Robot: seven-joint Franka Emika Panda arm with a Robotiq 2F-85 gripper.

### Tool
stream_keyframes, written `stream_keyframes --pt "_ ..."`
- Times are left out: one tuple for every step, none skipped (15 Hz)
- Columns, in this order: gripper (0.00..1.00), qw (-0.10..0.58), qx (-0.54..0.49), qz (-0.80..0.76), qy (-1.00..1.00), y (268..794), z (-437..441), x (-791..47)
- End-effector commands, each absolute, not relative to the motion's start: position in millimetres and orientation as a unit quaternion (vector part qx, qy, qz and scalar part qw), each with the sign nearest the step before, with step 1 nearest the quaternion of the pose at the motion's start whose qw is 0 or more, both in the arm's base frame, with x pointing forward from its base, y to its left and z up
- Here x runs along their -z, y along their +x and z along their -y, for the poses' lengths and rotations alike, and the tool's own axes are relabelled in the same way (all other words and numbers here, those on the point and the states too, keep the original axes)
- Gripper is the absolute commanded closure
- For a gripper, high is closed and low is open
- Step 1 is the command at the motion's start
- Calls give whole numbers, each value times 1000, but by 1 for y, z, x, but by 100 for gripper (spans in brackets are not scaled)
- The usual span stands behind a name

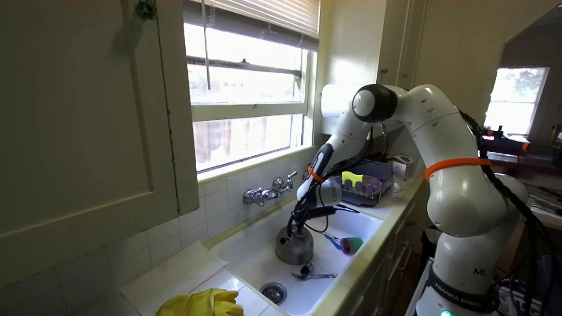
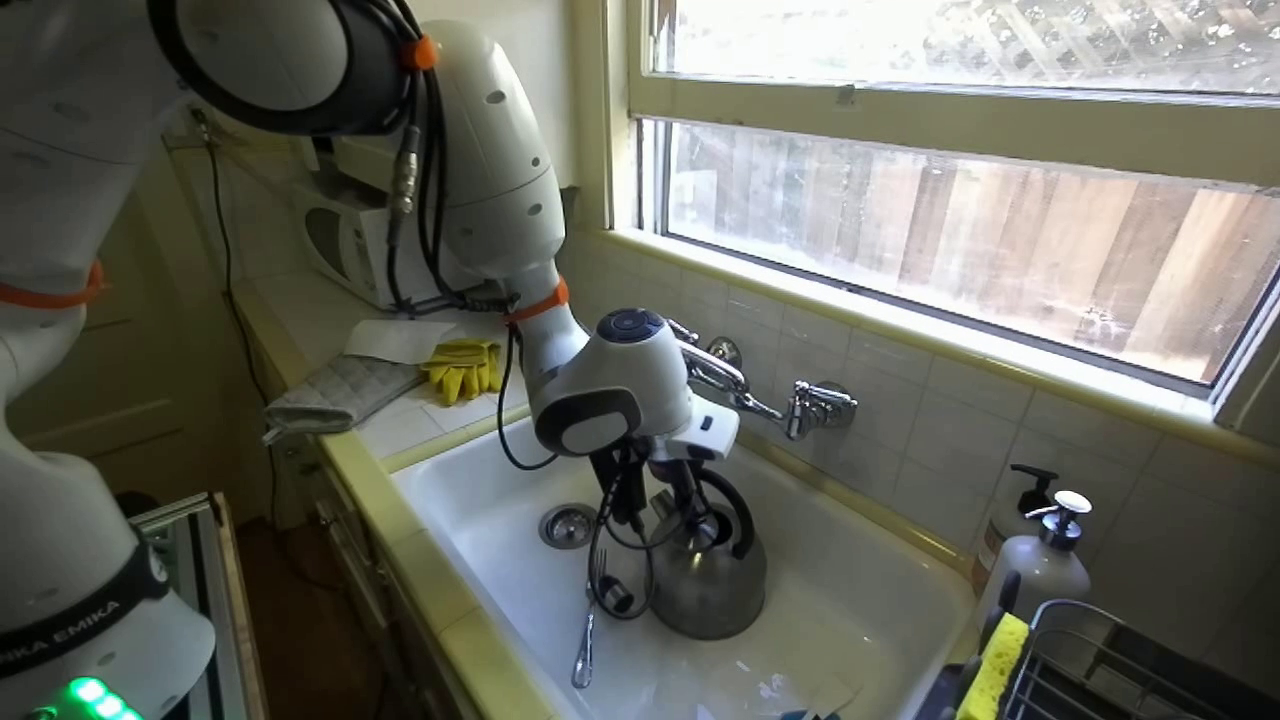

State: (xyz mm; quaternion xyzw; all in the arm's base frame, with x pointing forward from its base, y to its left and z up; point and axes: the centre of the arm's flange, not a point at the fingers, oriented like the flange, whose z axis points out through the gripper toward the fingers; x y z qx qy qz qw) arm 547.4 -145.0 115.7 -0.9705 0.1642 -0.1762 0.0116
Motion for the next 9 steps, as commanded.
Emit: stream_keyframes --pt "55 12 192 -175 -965 553 145 -102" --pt "53 11 193 -173 -966 553 144 -101" --pt "48 7 196 -173 -965 552 143 -98" --pt "41 7 198 -172 -965 551 141 -95" --pt "32 6 201 -171 -965 550 140 -92" --pt "26 5 205 -170 -964 550 138 -89" --pt "17 4 207 -169 -964 549 137 -87" --pt "11 5 209 -169 -963 549 136 -85" --pt "4 7 210 -171 -963 549 134 -83"
